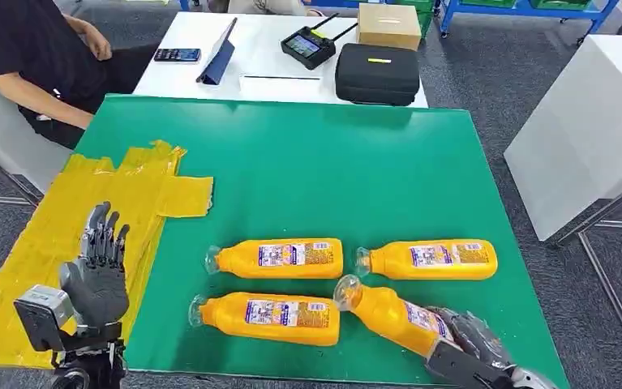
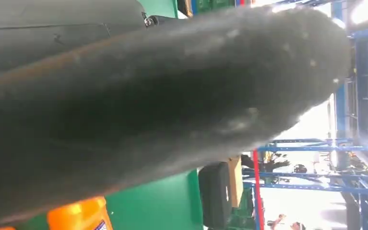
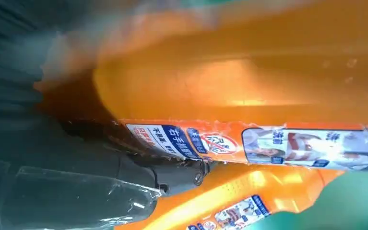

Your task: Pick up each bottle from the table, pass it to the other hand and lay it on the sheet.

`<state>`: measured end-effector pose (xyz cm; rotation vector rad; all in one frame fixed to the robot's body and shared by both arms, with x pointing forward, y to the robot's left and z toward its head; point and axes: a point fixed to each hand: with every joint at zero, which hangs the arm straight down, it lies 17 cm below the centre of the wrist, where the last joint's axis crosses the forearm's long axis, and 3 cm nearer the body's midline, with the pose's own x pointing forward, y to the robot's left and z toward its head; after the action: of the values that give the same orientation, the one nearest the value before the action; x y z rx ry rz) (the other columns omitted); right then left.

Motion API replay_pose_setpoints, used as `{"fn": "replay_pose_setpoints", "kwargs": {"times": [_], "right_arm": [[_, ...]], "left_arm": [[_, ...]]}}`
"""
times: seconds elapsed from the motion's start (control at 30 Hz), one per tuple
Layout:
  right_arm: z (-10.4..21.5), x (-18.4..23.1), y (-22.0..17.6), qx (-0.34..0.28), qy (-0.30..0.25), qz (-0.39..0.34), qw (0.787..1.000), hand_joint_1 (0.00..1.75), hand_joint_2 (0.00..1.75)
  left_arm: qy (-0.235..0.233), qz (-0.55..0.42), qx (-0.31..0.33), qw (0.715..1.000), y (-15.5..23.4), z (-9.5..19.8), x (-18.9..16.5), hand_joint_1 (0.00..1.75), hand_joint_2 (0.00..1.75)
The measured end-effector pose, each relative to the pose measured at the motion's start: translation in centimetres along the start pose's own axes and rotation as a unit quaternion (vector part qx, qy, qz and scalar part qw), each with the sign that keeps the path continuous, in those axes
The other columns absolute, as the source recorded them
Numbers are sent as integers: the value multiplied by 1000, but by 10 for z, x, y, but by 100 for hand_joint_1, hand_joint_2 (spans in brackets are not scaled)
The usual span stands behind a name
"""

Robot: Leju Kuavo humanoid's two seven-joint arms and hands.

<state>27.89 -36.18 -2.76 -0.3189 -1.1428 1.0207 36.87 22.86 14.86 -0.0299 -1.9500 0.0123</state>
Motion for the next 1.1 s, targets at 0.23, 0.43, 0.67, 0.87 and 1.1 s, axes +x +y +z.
{"fn": "replay_pose_setpoints", "kwargs": {"times": [0.23, 0.43, 0.67, 0.87, 1.1], "right_arm": [[18, 68, -17, -10, -142, -168, 975, 175, 175], [38, 127, -75, -76, -252, -238, 935, 175, 175], [-46, 165, -115, -190, -248, -194, 930, 175, 175], [-107, 250, -97, -177, -265, -243, 916, 175, 175], [-136, 311, -68, -135, -262, -244, 924, 175, 175]], "left_arm": [[8, 72, -14, 997, -5, 3, -1, 0, 175], [12, 106, -33, 994, -17, 7, -2, 0, 175], [29, 153, -74, 985, -59, 15, 2, 0, 175], [32, 147, -118, 982, -102, 17, 10, 0, 175], [18, 143, -156, 977, -141, 4, 25, 0, 175]]}}
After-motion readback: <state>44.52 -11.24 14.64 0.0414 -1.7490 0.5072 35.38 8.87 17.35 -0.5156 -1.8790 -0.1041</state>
